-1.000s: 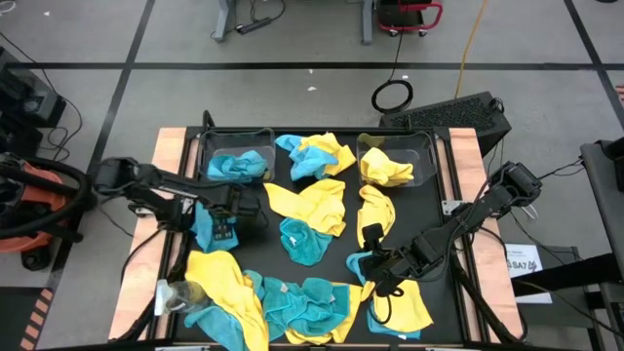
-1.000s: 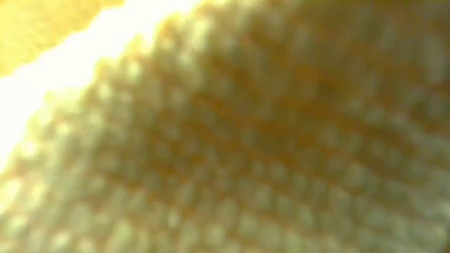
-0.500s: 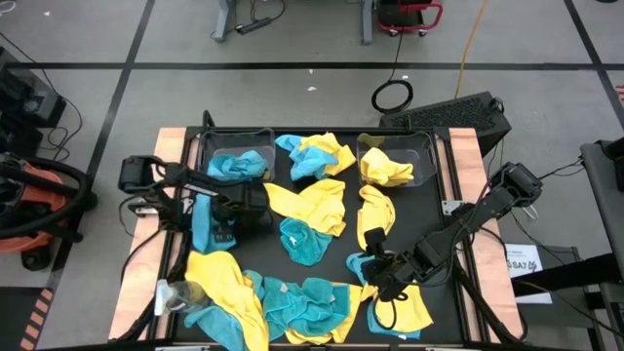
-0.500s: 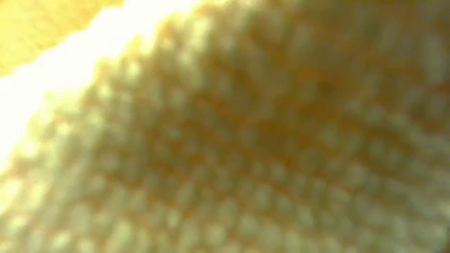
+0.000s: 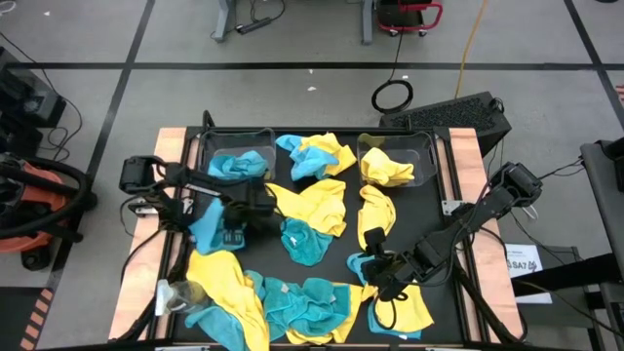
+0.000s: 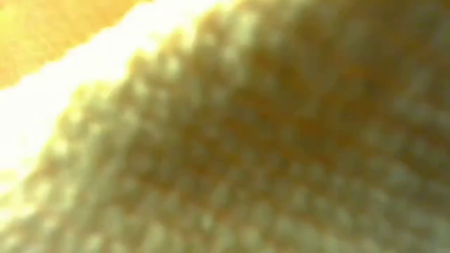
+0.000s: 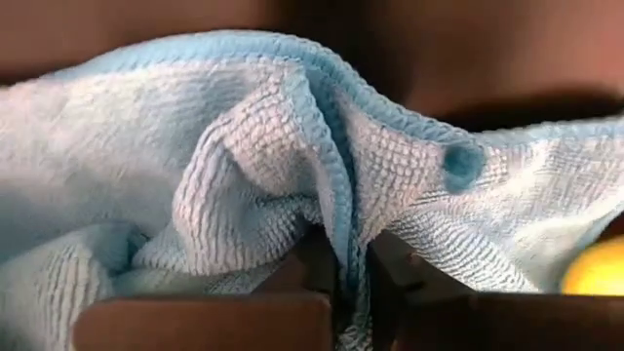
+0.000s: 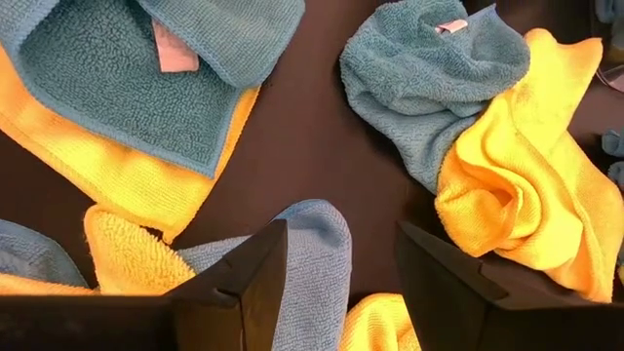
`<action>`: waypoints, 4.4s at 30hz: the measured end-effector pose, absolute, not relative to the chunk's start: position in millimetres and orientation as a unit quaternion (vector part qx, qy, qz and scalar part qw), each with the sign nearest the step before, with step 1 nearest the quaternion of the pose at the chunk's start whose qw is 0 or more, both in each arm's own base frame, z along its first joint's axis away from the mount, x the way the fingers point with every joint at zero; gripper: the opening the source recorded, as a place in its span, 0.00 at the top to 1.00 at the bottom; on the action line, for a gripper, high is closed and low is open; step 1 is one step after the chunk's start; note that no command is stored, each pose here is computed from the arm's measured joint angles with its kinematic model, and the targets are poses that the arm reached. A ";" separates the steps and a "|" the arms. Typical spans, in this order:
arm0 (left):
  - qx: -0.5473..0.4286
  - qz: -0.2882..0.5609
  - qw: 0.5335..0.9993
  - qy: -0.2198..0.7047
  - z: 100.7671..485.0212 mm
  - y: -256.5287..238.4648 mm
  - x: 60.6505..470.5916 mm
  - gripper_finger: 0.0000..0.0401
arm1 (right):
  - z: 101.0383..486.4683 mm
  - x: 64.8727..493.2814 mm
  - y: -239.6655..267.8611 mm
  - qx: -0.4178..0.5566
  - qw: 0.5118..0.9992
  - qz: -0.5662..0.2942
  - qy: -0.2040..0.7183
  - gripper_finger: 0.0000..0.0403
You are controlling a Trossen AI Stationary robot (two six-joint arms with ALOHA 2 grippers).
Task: Sort microfiber towel by color & place in baskets
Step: Put the blue microfiber cloth into the left transparent bin
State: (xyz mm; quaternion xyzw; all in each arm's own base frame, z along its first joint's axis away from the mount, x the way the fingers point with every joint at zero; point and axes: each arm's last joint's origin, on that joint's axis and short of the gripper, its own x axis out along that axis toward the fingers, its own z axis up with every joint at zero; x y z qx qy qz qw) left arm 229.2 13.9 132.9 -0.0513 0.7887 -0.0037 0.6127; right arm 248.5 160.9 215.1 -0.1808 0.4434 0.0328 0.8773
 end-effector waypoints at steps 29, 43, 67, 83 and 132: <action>0.307 0.217 0.720 0.583 325.6 12.4 298.7 0.96 | 215.1 248.5 160.9 -0.179 0.878 0.032 0.444 0.55; 0.300 0.426 0.658 0.543 354.4 67.0 270.9 0.96 | 215.0 248.3 161.2 -0.176 0.878 0.031 0.444 0.55; 0.195 0.420 0.640 0.614 239.7 115.1 252.9 0.96 | 215.4 242.1 170.0 -0.186 0.880 0.035 0.436 0.55; 0.019 0.360 0.713 0.602 211.0 107.9 249.5 0.94 | 215.8 242.9 170.4 -0.186 0.882 0.034 0.431 0.55; -0.232 0.332 0.747 0.526 172.8 176.6 202.8 0.75 | 216.6 244.0 170.7 -0.174 0.889 0.022 0.423 0.55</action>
